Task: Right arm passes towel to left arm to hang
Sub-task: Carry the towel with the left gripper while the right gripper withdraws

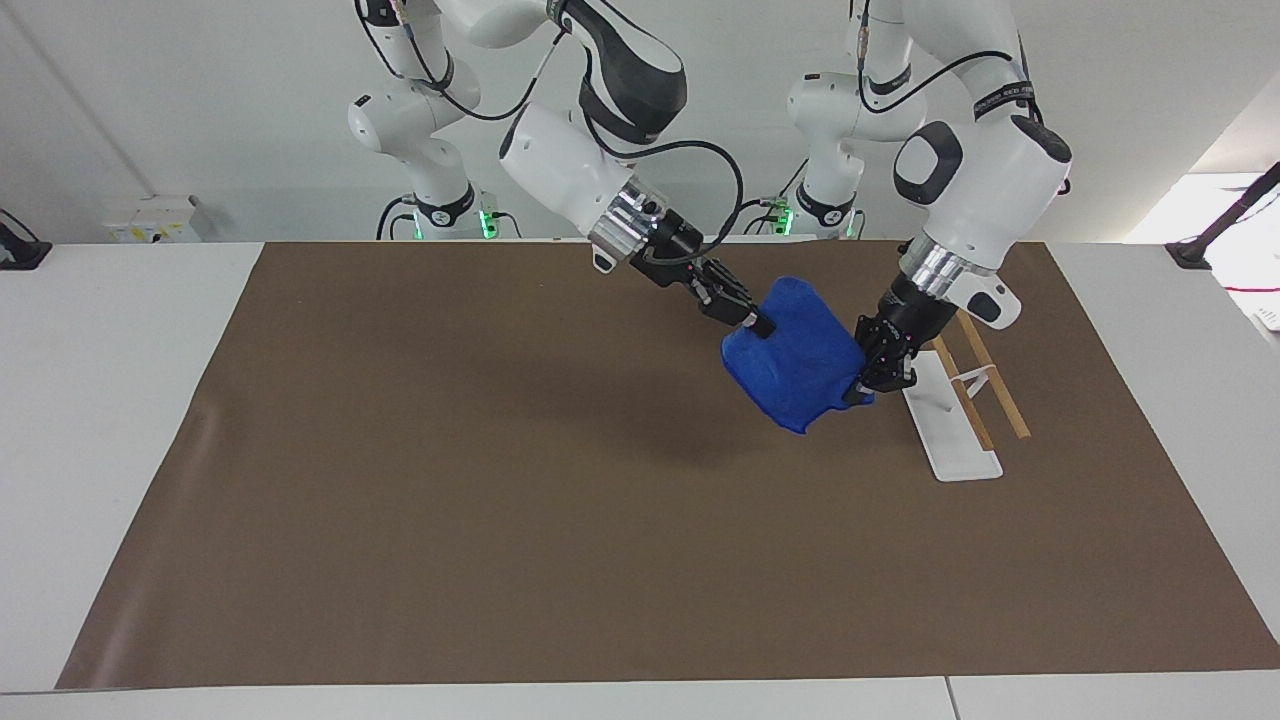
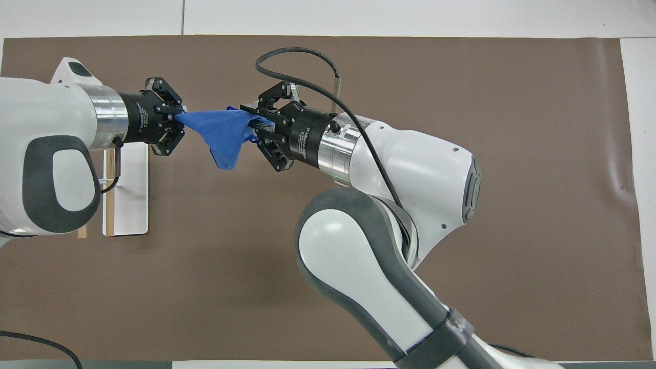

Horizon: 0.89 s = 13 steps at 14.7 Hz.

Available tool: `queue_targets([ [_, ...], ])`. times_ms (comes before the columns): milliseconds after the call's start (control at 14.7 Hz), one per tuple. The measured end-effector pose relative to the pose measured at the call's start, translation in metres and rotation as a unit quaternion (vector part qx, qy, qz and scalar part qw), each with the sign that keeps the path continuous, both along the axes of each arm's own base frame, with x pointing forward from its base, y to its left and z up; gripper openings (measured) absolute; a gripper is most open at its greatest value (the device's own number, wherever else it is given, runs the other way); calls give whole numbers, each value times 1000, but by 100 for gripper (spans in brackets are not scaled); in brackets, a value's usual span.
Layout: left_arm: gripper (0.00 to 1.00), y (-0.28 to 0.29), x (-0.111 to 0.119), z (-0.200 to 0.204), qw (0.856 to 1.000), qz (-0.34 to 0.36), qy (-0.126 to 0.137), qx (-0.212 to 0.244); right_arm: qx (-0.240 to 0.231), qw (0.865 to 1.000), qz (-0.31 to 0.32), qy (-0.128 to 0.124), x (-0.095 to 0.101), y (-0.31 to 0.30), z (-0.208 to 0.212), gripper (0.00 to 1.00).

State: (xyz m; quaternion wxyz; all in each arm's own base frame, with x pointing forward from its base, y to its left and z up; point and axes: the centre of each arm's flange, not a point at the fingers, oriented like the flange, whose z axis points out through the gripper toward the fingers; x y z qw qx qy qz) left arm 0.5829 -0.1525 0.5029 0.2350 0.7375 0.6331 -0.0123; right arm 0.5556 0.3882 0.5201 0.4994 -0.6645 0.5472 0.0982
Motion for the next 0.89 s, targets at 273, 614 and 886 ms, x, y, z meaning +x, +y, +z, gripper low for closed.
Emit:
queue_targets([
  [273,2,16,2,13,998,-12,-34,48,-121,985,60,-111,19,-43,-32,70],
  [614,2,50,3,34,990,-17,-70,122,-280,926,157,-197,39,-136,-78,100],
  [886,2,91,6,35,987,-7,-73,141,-412,835,315,-181,46,-229,-94,100],
])
